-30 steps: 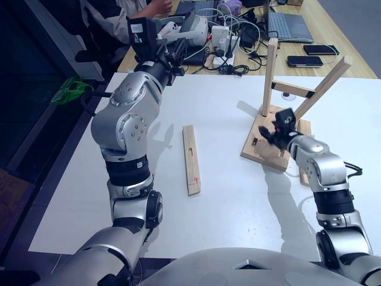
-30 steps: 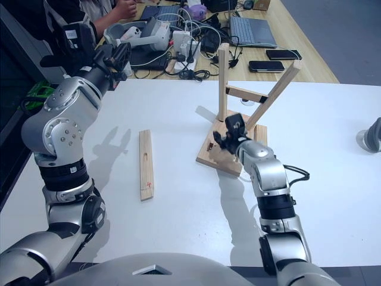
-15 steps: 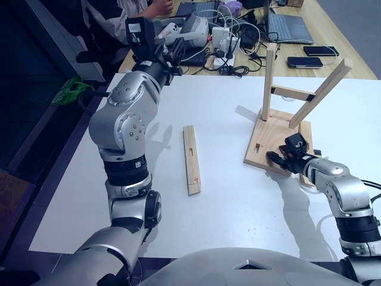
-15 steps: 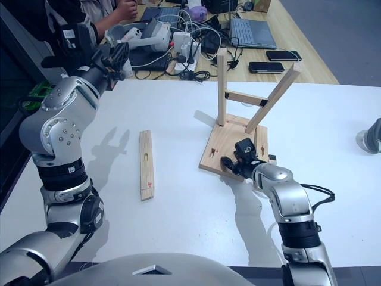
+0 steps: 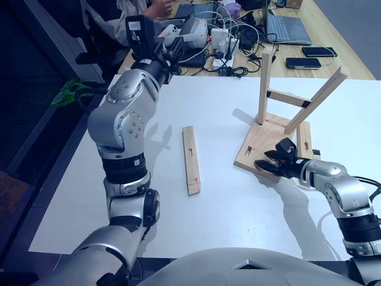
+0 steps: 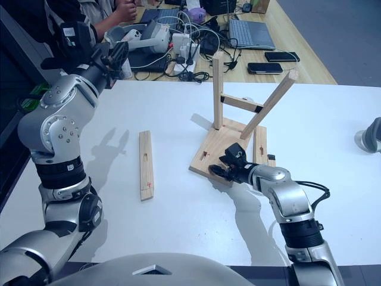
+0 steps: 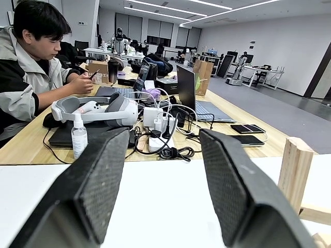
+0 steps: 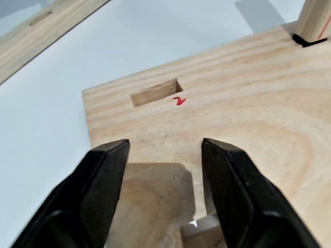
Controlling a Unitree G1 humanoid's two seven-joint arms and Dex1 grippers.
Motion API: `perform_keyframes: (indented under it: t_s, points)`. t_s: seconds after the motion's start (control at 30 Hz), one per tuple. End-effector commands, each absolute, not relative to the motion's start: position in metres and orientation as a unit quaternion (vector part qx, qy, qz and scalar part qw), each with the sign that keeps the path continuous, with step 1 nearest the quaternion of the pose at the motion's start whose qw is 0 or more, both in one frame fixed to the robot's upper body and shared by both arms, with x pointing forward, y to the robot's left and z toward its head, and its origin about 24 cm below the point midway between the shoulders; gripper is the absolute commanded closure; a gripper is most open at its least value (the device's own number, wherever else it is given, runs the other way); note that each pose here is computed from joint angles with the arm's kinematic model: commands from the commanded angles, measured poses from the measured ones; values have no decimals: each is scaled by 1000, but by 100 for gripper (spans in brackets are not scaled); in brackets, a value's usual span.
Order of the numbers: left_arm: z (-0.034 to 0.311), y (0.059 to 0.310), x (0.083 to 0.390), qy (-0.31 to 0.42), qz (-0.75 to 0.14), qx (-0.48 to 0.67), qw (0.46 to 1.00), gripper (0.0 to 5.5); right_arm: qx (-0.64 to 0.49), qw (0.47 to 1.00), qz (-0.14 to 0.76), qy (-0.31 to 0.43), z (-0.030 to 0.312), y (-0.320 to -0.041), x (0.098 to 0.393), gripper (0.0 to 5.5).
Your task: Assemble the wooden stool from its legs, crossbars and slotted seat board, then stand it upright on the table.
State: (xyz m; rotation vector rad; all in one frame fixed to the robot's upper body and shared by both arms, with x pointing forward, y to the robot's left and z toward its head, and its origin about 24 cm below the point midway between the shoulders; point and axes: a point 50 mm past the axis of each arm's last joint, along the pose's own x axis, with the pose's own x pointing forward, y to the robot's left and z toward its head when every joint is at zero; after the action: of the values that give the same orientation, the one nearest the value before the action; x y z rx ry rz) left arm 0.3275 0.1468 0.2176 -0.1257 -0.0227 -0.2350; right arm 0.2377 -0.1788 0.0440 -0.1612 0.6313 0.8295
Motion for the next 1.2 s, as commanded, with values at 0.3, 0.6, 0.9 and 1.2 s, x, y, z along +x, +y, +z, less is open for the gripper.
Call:
perform_keyframes:
  t_s: [0.3,0.6,0.9,1.2]
  points:
    - [221,153,329,-15,-103,-51,993,298,-55,927,291,228,56,-211,256,284]
    - [221,148,331,-17,-110,-57,992,298,95,978,127,132,88,-227,280,284]
    - [220,151,328,-17,-103,-56,993,298,123,974,106,161,90,-201,254,284]
    - [218,146,328,-14,-111,-59,992,298,80,985,-15,151,86,-203,277,284]
